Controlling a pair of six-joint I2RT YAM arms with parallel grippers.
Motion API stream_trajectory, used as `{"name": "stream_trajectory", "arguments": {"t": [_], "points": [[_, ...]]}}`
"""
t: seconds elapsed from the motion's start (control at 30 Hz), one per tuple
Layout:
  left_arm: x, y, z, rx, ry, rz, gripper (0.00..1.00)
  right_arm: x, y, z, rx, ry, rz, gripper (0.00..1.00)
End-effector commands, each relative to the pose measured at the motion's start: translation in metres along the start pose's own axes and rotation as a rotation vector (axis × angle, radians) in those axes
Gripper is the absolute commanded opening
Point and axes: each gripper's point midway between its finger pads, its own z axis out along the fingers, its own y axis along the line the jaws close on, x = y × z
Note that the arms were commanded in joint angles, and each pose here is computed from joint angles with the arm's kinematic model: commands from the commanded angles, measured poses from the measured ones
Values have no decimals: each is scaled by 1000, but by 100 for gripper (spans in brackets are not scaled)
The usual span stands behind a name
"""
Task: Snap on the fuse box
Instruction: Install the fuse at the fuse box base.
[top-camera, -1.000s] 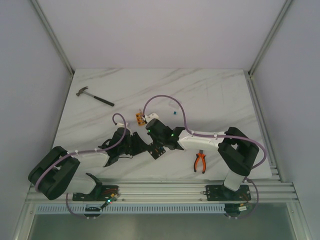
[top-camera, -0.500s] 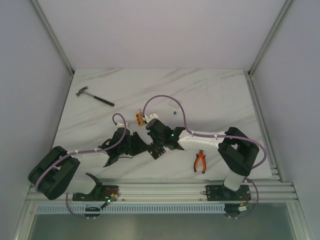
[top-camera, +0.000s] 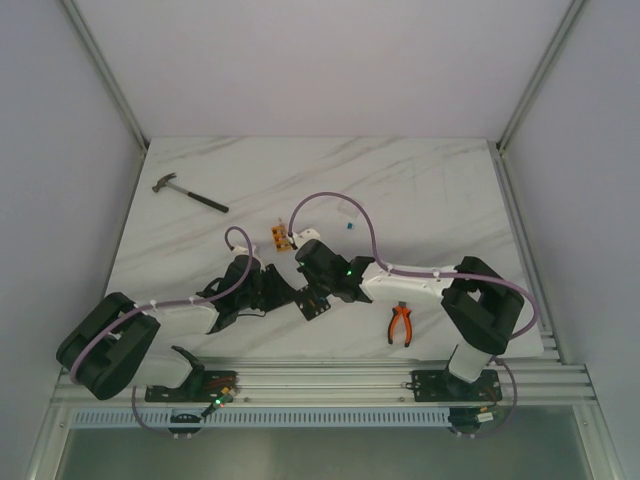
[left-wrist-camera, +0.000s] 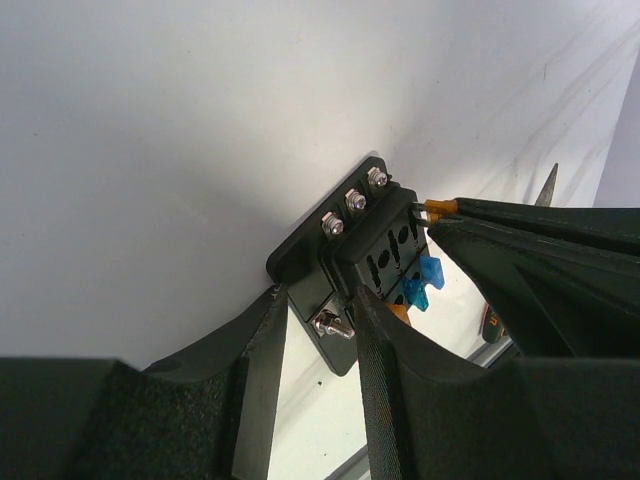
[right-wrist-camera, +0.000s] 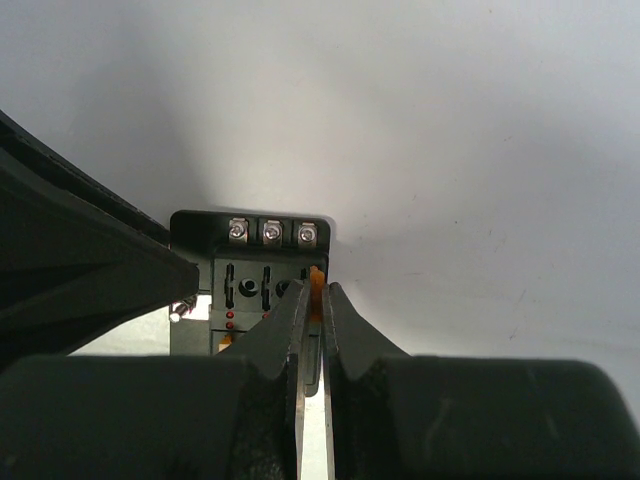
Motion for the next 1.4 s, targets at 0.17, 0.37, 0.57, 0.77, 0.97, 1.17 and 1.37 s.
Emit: {"name": "stream_trajectory", "arguments": {"t": [0.17, 0.37, 0.57, 0.77, 0.97, 1.17, 1.37], "points": [[1, 2, -1, -12, 7, -12, 43, -7, 1, -8, -4, -46, 13, 0], [1, 2, -2, -12, 7, -13, 42, -8, 2, -10, -10, -54, 19, 0], [1, 3, -2, -13, 8, -12, 42, -2, 8, -5, -38, -32, 15, 0], [2, 3, -2, -13, 9, -13, 42, 3, 6, 0, -21, -14, 19, 0], [1, 3, -2, -14, 8, -14, 42, 8, 0, 4, 18, -2, 19, 0], [1, 2, -2, -12, 6, -14, 42, 10, -1, 8, 25, 8, 23, 0], [1, 2, -1, -13, 7, -13, 42, 17, 4, 11, -3, 34, 7, 1]]}}
